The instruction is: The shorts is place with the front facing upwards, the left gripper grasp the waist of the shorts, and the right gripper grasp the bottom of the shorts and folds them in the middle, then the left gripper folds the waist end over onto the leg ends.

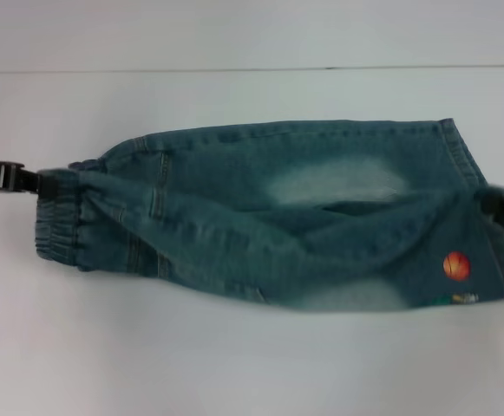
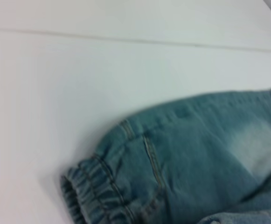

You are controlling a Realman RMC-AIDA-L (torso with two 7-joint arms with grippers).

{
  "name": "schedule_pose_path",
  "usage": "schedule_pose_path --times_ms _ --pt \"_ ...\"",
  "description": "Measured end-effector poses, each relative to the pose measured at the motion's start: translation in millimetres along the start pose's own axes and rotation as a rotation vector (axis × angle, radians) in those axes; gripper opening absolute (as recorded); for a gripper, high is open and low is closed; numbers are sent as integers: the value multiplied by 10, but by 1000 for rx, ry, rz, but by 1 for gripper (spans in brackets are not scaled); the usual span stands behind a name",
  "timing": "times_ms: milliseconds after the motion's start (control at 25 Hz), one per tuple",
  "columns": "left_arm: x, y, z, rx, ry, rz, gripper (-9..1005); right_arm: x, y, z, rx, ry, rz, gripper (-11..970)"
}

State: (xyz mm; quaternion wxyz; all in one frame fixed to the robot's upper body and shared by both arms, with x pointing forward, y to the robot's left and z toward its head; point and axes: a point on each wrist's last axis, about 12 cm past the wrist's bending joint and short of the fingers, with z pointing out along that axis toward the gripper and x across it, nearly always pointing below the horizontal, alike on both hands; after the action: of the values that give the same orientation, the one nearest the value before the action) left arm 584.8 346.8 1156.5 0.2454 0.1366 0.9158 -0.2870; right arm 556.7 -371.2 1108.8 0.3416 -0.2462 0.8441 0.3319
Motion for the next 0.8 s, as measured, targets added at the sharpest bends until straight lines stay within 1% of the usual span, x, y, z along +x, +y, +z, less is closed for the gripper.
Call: schedule_pose_path --times_ms 200,440,800 --pt "-11 64 73 -24 -46 -26 95 73 -41 101 37 -129 38 81" --pt "-26 108 150 -60 -80 -29 97 32 -107 204 122 -227 72 88" --pt "-23 189 194 -116 -139 -46 101 -43 -149 372 187 -301 117 97"
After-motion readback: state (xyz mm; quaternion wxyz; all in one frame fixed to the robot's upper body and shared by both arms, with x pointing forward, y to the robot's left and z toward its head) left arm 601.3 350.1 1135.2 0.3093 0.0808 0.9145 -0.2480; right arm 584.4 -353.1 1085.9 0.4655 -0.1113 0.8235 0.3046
